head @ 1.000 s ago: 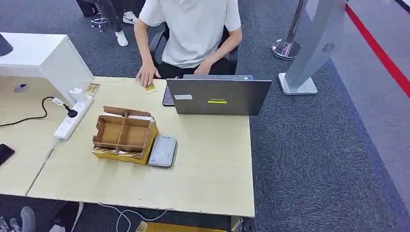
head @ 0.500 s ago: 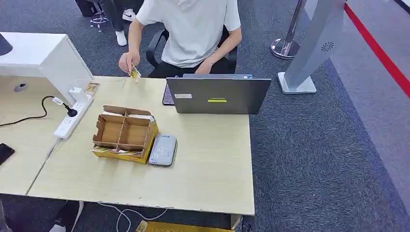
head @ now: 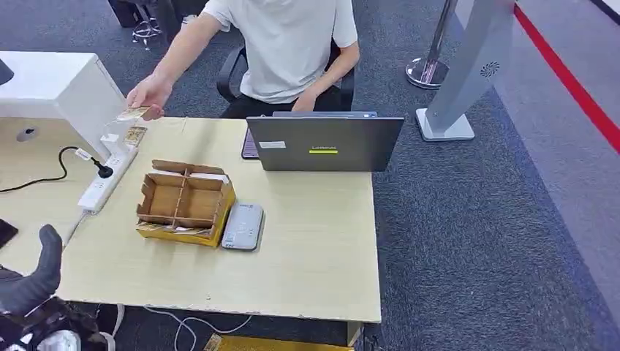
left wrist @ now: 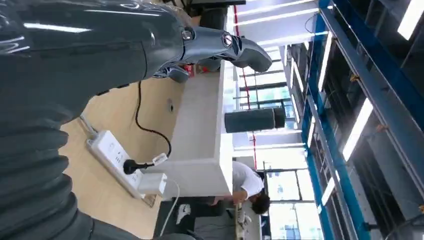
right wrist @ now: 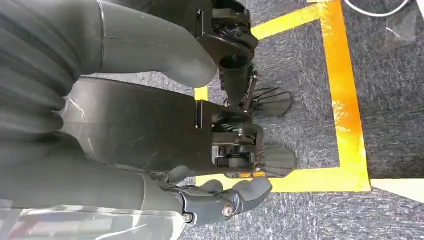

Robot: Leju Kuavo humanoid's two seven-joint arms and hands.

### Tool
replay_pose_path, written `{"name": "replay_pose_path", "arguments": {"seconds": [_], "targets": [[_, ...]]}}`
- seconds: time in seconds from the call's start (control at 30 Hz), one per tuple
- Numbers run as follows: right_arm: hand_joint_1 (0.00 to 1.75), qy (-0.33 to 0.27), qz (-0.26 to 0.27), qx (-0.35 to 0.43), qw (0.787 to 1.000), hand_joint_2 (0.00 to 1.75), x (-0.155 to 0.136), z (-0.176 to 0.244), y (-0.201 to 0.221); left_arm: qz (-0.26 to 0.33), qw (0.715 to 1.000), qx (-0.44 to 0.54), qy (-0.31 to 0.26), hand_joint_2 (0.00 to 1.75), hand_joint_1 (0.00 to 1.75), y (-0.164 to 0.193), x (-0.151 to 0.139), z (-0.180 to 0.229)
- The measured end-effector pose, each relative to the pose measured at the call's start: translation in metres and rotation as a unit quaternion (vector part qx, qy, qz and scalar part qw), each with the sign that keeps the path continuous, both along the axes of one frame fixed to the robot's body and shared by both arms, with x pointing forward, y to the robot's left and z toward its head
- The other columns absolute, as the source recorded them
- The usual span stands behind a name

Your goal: Pass the card to the sensor for recognition and then transmit it.

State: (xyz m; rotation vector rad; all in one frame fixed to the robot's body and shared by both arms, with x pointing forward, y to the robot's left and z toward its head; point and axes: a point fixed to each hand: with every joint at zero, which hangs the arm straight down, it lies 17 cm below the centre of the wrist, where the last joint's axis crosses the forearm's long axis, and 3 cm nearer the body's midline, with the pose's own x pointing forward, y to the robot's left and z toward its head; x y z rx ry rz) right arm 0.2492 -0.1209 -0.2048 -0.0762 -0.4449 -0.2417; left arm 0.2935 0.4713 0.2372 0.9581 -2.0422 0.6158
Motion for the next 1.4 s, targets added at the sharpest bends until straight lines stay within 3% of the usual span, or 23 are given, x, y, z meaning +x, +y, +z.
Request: {"name": "replay_pose_path", "arguments": {"seconds": [0.53, 0.97, 1.0, 1.03, 1.3, 1.4], "targets": [[0.00, 0.007, 0.035, 0.003, 0.999, 1.75, 0.006, 0.005, 0.013, -0.065, 0.985, 0.095, 0.126, 1.75, 0.00, -0.069, 0.133, -0.001], [0.00, 0.016, 0.059, 0.003, 0.998, 1.75, 0.006, 0.006, 0.020, -0.076, 0.953, 0.209, 0.204, 1.75, 0.00, -0.123, 0.209, 0.014], [0.00, 0.017, 0.061, 0.003, 0.998, 1.75, 0.006, 0.007, 0.021, -0.075, 0.948, 0.223, 0.212, 1.75, 0.54, -0.128, 0.216, 0.016], [0.00, 0.017, 0.063, 0.004, 0.998, 1.75, 0.006, 0.007, 0.021, -0.074, 0.945, 0.232, 0.216, 1.75, 1.75, -0.131, 0.220, 0.017], [0.00, 0.022, 0.083, 0.005, 0.996, 1.75, 0.007, 0.008, 0.026, -0.053, 0.909, 0.325, 0.254, 1.75, 1.75, -0.161, 0.256, 0.030], [0.00, 0.007, 0.098, 0.014, 0.995, 1.75, 0.022, 0.017, 0.036, -0.040, 0.893, 0.362, 0.263, 1.75, 1.75, -0.170, 0.268, 0.037]]}}
